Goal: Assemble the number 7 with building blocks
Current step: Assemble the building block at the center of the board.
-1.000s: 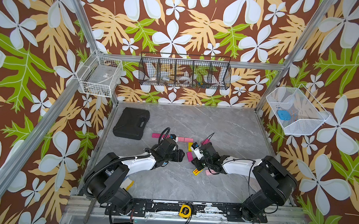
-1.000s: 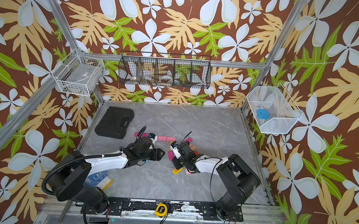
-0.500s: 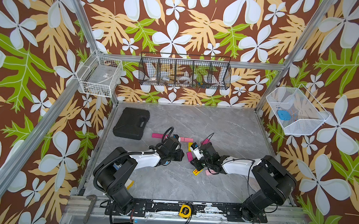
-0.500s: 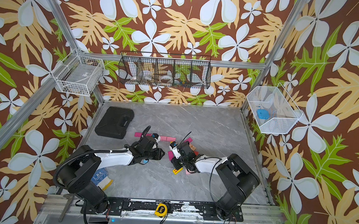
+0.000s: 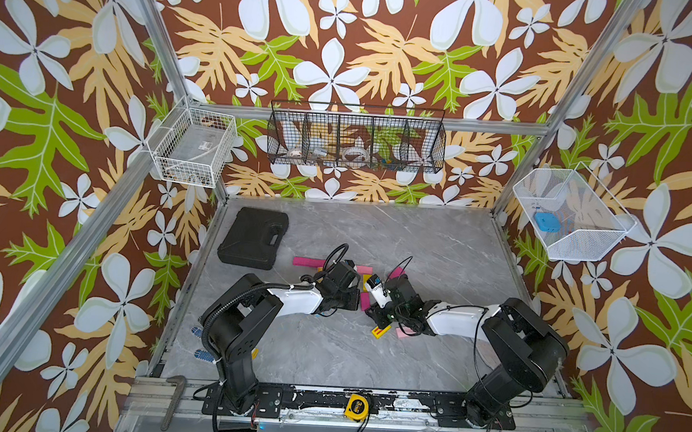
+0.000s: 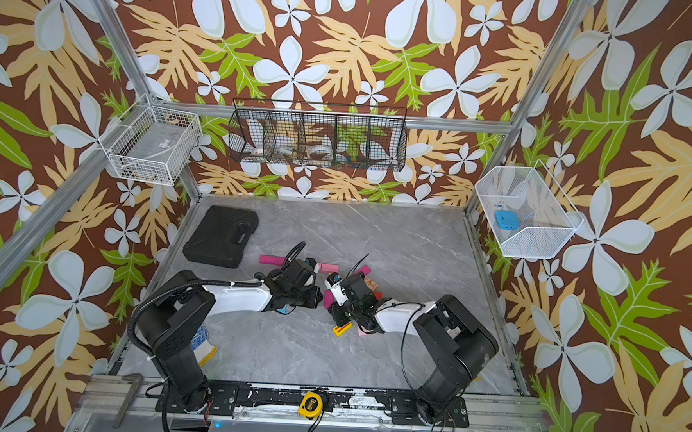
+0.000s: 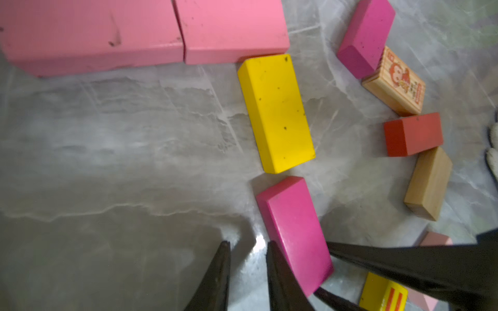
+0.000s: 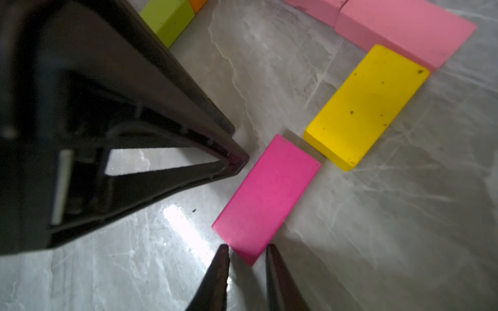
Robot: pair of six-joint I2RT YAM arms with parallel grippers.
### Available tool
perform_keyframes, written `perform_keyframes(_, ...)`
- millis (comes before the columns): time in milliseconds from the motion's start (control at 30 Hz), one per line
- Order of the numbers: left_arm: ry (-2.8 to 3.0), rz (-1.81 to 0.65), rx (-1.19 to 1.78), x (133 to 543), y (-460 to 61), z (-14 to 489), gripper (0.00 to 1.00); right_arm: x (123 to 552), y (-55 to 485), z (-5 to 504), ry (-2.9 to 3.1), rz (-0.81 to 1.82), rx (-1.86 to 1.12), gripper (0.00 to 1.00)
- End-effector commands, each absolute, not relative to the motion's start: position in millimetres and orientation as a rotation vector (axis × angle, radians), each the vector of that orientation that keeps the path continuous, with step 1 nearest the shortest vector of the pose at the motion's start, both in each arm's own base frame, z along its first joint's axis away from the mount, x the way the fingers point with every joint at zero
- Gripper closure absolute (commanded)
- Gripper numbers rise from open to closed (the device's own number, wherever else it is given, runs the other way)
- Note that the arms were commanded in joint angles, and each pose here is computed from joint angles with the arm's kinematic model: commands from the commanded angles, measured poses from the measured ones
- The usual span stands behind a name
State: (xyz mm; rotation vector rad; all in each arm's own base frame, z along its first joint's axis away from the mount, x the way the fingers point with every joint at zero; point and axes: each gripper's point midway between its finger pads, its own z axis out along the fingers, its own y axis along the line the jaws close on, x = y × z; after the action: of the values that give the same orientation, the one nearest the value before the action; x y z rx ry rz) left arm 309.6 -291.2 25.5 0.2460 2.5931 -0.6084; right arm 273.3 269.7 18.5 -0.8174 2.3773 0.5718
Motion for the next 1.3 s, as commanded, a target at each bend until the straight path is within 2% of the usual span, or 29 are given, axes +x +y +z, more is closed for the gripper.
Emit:
perform_keyframes(0,2.607,-0.569,0.258,310,-290,22,0.74,257,254,-2,2.485,0.518,-0.854,0.75)
perform_keyframes(1267,2.629,-0.558,0.261,308,-291,15,0.74,262,245,2,2.47,0.469,-0.818,0.76)
